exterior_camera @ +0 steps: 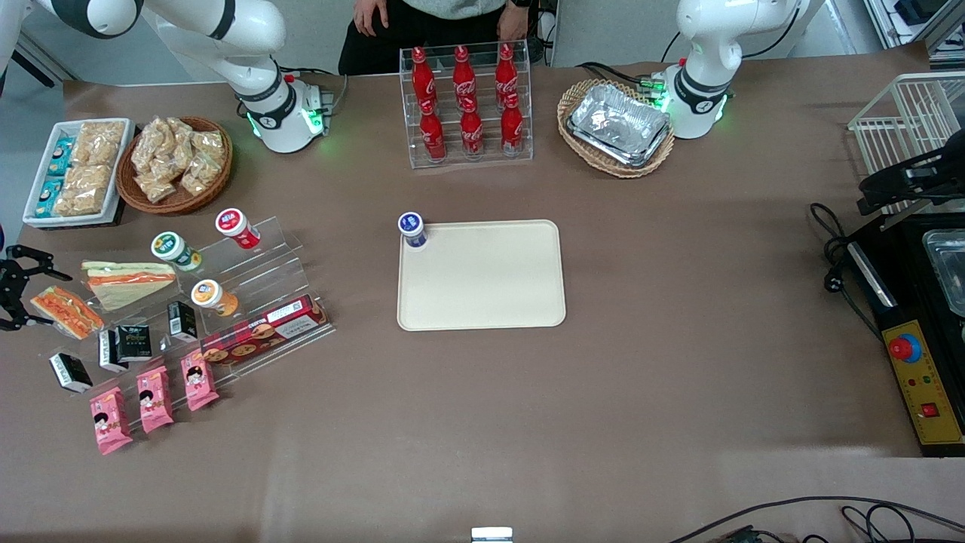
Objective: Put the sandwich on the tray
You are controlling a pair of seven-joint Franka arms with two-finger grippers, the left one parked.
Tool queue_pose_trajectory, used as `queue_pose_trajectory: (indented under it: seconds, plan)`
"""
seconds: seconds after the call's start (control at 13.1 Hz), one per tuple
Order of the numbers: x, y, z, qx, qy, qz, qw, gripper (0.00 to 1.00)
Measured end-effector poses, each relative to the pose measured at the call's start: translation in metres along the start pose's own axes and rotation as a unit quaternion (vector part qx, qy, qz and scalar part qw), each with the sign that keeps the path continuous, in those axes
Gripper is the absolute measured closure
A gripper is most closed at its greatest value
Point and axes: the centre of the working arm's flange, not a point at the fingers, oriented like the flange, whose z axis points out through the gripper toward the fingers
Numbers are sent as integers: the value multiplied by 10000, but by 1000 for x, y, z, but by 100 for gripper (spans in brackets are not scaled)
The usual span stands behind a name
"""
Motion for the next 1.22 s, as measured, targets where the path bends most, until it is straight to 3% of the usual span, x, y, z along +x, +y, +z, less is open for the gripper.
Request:
queue_pose_trajectory:
  seconds: [0.08, 0.31, 0.46, 0.92, 1.22]
  plan:
    - [1, -1, 3, 8, -22, -47, 10000, 9]
    - [1, -1, 4, 29, -36, -142, 9999, 45]
    - [1, -1, 2, 39, -31, -177, 9998, 59]
    - [-1, -6, -5, 99, 13, -265, 9996, 60]
    - [-13, -24, -43, 254, 124, -638, 9976, 60]
